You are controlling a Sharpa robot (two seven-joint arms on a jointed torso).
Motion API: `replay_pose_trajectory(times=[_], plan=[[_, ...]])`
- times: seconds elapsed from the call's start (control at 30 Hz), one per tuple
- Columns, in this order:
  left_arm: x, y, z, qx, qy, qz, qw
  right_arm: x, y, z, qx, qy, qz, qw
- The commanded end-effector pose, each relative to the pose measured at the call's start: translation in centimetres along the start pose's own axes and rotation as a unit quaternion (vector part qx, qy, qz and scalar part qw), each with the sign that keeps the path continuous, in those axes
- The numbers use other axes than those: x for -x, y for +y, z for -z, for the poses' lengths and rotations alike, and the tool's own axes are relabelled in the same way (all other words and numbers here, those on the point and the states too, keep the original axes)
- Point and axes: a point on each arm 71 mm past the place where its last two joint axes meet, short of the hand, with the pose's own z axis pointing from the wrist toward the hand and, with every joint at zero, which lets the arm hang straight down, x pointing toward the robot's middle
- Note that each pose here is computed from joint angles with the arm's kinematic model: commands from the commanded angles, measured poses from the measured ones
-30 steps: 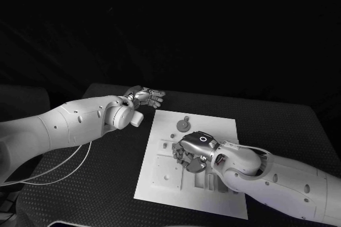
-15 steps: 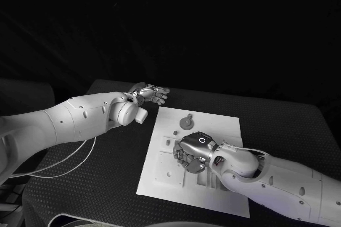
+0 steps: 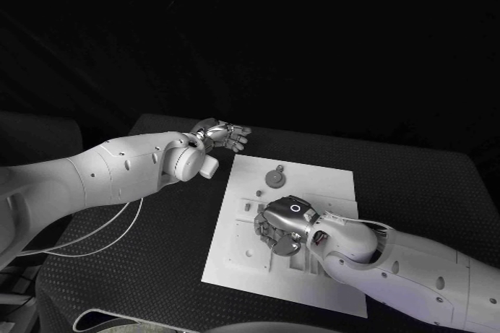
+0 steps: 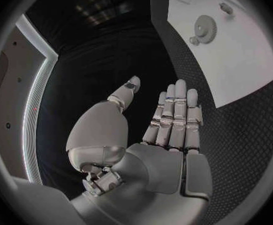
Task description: Assemble the parts on the task board
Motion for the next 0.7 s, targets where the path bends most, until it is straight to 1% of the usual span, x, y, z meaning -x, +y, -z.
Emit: replay_pose_trajectory(times=[0.03,0.7], plan=[[-0.18,-0.27,-0.03,-0.007,0.005,0.004,1.000,-0.23,0.13,-0.06,0.002,0.009,0.006,1.000],[0.01,-0.20,0.06,-0.005,0.006,0.004,1.000,-0.85,-0.54,0.29,-0.008,0.024,0.010,1.000]])
